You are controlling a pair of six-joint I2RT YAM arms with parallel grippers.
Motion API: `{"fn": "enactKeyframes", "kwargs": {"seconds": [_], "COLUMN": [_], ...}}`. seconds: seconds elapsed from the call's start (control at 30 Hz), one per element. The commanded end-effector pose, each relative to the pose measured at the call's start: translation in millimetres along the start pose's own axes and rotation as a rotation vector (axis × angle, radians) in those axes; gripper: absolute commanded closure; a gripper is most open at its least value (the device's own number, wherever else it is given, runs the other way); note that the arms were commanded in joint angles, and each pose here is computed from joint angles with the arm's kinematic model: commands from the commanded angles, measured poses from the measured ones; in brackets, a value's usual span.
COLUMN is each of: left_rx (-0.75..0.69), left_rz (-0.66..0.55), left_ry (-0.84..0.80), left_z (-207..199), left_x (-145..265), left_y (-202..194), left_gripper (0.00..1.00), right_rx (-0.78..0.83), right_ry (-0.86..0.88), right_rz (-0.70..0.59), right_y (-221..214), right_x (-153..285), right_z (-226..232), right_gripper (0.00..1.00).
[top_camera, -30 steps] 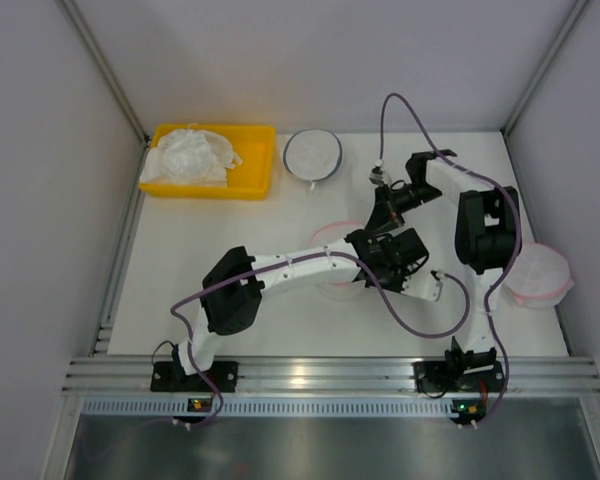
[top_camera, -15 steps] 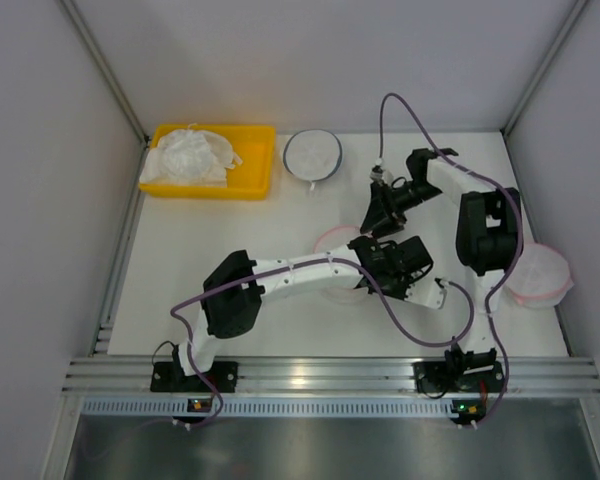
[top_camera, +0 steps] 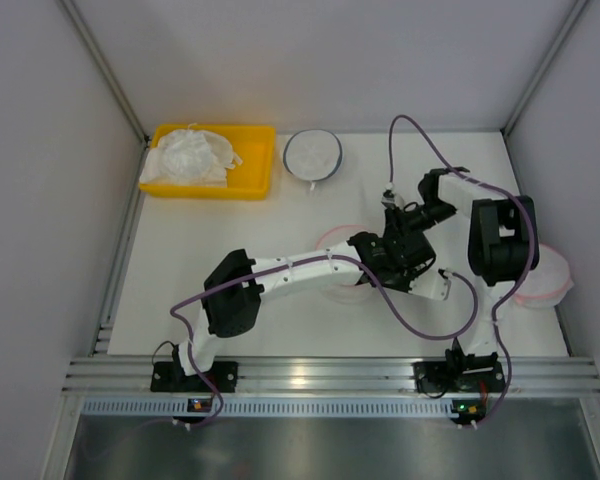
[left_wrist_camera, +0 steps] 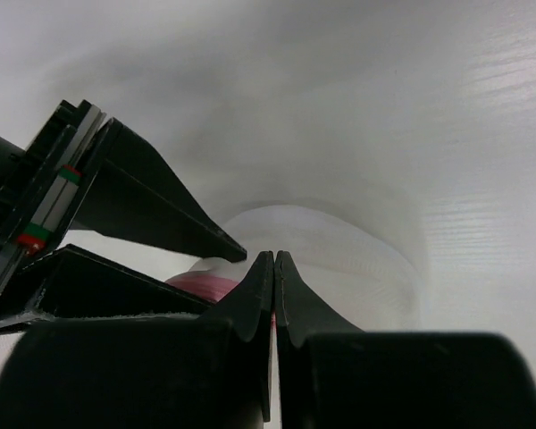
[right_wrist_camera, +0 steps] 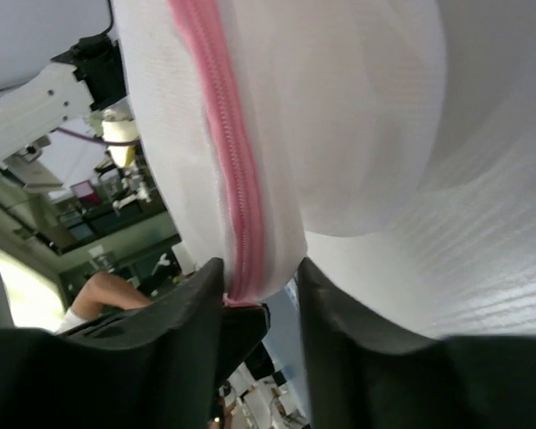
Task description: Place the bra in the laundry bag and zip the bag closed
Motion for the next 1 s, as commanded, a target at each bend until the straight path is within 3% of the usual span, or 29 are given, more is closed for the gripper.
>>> {"fn": "enactKeyframes", "kwargs": {"seconds": [0.0, 0.03, 0.13, 0.6, 0.63, 0.67, 0.73, 0.83, 0.97], "left_rx": [0.018, 0.019, 0.013, 0.014, 0.013, 0.013, 0.005, 0.021, 0.027], "left_rz": [-0.047, -0.049, -0.059, -0.046, -0.042, -0.039, -0.039, -0.056, -0.055], "left_ry": [0.036, 0.030, 0.007, -0.121, -0.123, -0.118, -0.092, -0.070, -0.027], "left_z": [10.8, 9.6, 4.9, -39.6, -40.4, -39.4, -32.3, -20.9, -5.1], "left_x": [3.5, 3.7, 4.9, 8.9, 7.8, 7.8, 8.3, 8.4, 6.1], "left_y": [14.2, 14.1, 14.8, -0.7, -2.0, -2.4, -0.1, 7.6, 10.8], "left_gripper": [1.00, 1.00, 1.00, 1.00, 1.00, 1.00, 1.00, 1.00, 1.00], "right_rx": [-0.001, -0.010, 0.018, 0.128, 0.128, 0.119, 0.132, 0.190, 0.176], "right_ry": [0.156, 0.181, 0.178, 0.115, 0.112, 0.111, 0.082, -0.019, -0.092], "right_rz": [-0.055, -0.064, -0.082, -0.151, -0.145, -0.135, -0.117, -0.082, -0.078], "right_y": [8.2, 11.2, 21.2, 87.4, 88.5, 88.2, 85.7, 71.7, 54.2], "right_x": [2.0, 2.1, 6.0, 19.7, 18.1, 16.7, 19.2, 34.9, 55.5], "right_z": [24.2, 27.8, 29.6, 14.2, 13.4, 12.5, 13.3, 17.2, 10.3], "right_gripper": [0.67, 0.79, 1.00, 1.00, 0.96, 0.84, 0.49, 0.31, 0.28]}}
Point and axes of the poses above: each gripper's point midway between its finger pads, its own x axis back along the fingers, its own z axis along the line the jaws close on, y = z × x, the point moved 1 cm from there along x, back along the fingers, and after that the axes turned 15 degrees about x, right-handed, at the moved point
